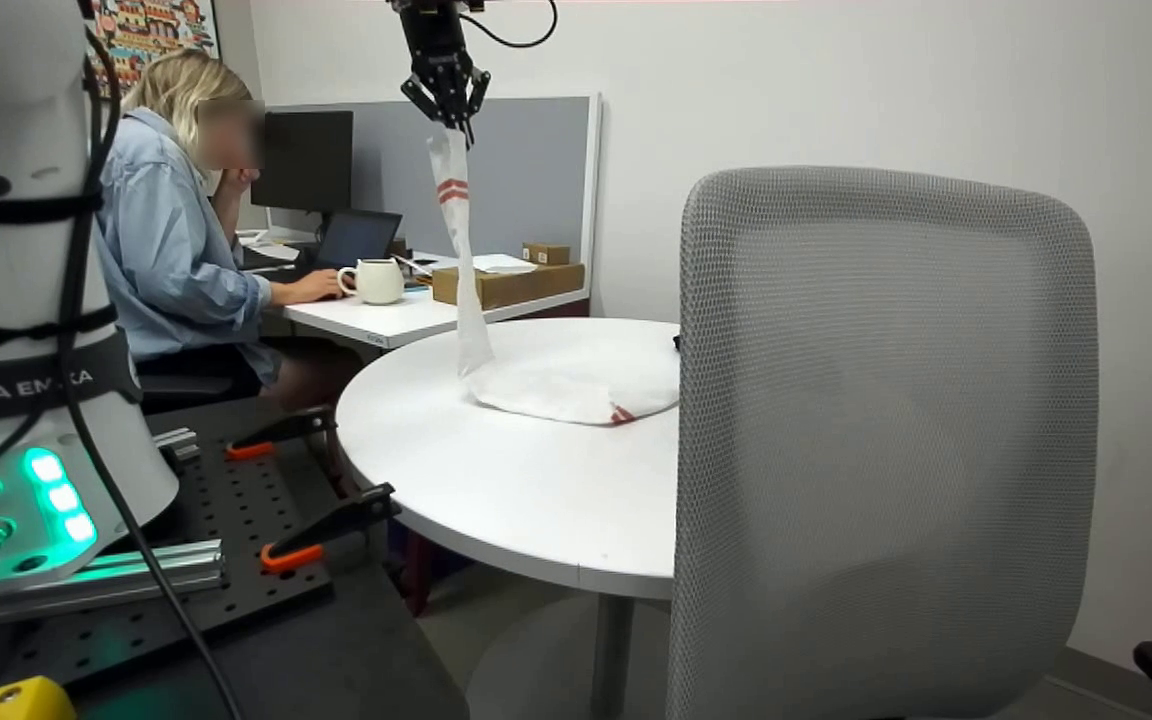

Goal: Fold the white towel

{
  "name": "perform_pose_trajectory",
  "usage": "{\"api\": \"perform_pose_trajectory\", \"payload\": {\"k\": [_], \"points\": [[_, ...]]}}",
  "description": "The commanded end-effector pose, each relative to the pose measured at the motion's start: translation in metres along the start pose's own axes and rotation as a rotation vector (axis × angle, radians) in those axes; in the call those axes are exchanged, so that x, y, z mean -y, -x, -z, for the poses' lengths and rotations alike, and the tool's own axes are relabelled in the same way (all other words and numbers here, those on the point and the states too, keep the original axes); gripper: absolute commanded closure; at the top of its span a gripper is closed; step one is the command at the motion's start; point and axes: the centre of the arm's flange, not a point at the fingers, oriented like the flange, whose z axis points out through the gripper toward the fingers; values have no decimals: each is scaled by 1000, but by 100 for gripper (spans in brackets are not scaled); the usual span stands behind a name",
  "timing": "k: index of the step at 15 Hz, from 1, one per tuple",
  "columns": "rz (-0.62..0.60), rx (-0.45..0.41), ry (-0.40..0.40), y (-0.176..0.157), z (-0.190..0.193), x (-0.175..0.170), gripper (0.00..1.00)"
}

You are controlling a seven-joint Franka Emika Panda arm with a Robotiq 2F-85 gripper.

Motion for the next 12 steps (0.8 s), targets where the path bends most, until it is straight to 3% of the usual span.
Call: {"api": "perform_pose_trajectory", "payload": {"k": [1,7,12], "points": [[-1,-4,-6,4,11,-4,93],[-86,25,26,44,13,-43,93],[-185,71,85,101,23,-96,93]]}}
